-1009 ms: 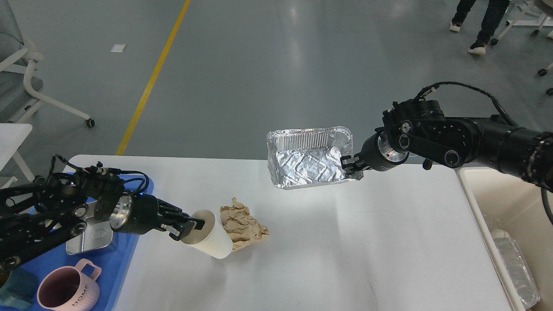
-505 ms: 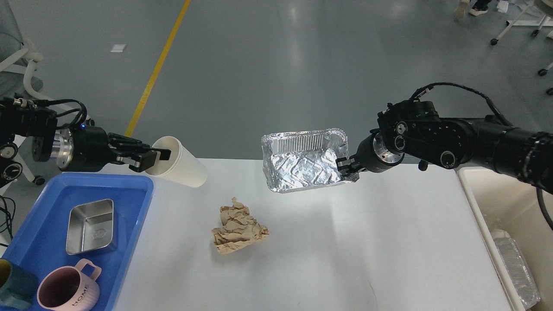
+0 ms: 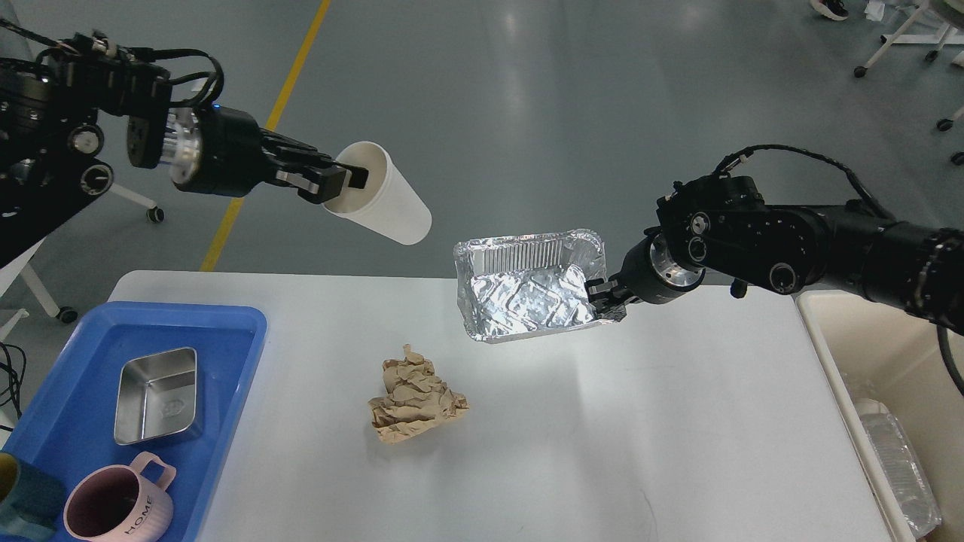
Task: Tidy desktop
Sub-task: 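Grasp the paper cup with the left gripper and lift it toward the foil tray, then lower the paper cup into the foil tray and release it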
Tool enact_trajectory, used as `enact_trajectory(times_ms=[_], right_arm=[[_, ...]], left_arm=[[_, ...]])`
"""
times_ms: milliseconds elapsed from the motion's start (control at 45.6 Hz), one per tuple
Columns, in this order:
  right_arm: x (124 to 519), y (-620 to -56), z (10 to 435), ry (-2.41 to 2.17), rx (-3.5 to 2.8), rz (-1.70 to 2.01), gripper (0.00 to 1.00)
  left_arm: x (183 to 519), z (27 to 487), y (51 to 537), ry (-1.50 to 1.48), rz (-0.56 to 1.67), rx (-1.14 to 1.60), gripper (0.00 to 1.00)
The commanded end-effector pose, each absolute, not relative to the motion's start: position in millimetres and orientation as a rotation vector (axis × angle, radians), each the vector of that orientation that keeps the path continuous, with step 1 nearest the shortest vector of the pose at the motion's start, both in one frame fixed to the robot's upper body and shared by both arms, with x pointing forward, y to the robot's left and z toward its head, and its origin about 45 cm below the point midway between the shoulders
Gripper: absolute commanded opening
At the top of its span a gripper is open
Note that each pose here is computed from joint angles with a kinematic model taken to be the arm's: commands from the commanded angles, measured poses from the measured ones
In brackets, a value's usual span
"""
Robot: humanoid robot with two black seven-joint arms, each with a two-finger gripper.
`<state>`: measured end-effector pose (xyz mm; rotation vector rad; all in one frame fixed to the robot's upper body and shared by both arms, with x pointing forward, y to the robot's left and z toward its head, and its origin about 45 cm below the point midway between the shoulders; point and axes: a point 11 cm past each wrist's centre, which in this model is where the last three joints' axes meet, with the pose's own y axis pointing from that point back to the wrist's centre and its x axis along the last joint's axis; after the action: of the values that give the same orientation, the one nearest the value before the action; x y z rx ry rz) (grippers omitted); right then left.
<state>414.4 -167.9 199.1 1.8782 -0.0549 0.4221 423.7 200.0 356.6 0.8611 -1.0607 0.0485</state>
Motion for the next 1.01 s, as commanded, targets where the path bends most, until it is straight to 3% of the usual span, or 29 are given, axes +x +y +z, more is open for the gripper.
enact_trajectory(times_ms=[0, 197, 351, 987], right_arm=[[416, -165, 203, -0.057, 1.878, 0.434, 0.00], [418, -165, 207, -0.060, 1.877, 0.442, 0.00], [418, -166, 207, -0.061, 1.878, 0.439, 0.00], [421, -162, 212, -0.065, 1.881, 0.455, 0.00]], left_arm=[[421, 333, 165, -1.053, -0.026, 0.852, 0.04], [426, 310, 129, -1.043, -0.096, 0.865, 0.05], [427, 317, 102, -1.070, -0.117, 0.841, 0.05], [432, 305, 53, -1.069, -0.145, 0.834, 0.06]])
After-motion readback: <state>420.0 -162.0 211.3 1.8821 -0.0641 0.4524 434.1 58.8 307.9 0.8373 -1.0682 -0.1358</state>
